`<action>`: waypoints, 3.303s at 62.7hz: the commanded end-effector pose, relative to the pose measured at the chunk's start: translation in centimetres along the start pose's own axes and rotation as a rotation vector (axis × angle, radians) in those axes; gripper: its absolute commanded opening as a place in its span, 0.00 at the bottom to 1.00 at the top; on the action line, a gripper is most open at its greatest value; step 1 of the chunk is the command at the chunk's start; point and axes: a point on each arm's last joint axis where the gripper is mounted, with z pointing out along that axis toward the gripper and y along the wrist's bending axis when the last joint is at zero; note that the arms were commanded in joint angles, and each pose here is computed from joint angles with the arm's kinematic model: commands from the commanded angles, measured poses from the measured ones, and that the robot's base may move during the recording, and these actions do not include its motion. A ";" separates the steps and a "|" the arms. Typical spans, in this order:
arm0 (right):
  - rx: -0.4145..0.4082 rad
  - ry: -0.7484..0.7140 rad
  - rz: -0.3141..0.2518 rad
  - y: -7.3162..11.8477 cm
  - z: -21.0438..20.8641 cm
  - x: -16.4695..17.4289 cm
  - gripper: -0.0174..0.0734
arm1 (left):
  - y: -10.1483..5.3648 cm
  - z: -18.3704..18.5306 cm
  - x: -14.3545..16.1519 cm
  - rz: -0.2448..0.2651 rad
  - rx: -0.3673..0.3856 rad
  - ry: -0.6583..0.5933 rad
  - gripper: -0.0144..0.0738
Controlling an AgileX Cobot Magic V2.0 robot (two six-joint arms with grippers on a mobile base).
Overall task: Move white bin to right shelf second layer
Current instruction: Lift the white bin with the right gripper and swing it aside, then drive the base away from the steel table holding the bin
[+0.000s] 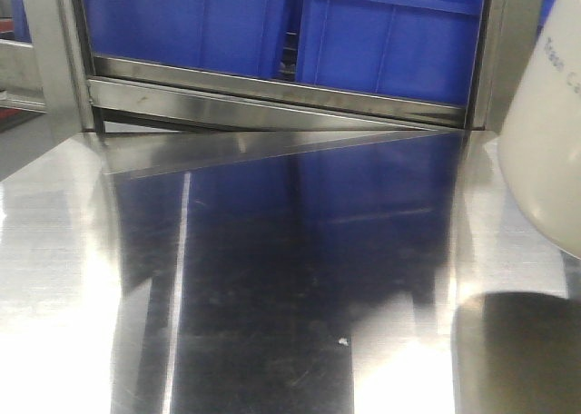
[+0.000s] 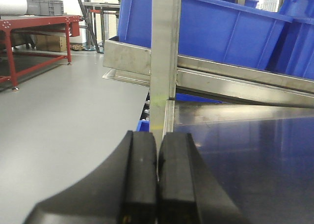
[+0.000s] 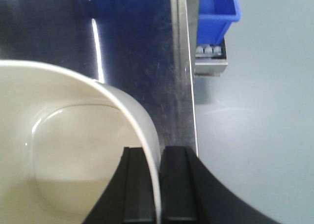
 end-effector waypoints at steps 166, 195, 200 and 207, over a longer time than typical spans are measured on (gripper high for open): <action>-0.014 -0.378 -0.055 -0.4 -7.0 1.8 0.25 | 0.1 -0.1 0.1 -0.010 -0.004 -0.071 0.26; -0.014 -0.378 -0.055 -0.4 -7.0 1.8 0.25 | 0.1 -0.1 0.1 -0.010 -0.004 -0.071 0.26; -0.015 -0.379 -0.054 -0.4 -7.0 1.8 0.25 | 0.1 -0.1 0.1 -0.010 -0.004 -0.071 0.26; -0.015 -0.379 -0.054 -0.4 -7.0 1.8 0.25 | 0.1 -0.1 0.1 -0.010 -0.004 -0.071 0.26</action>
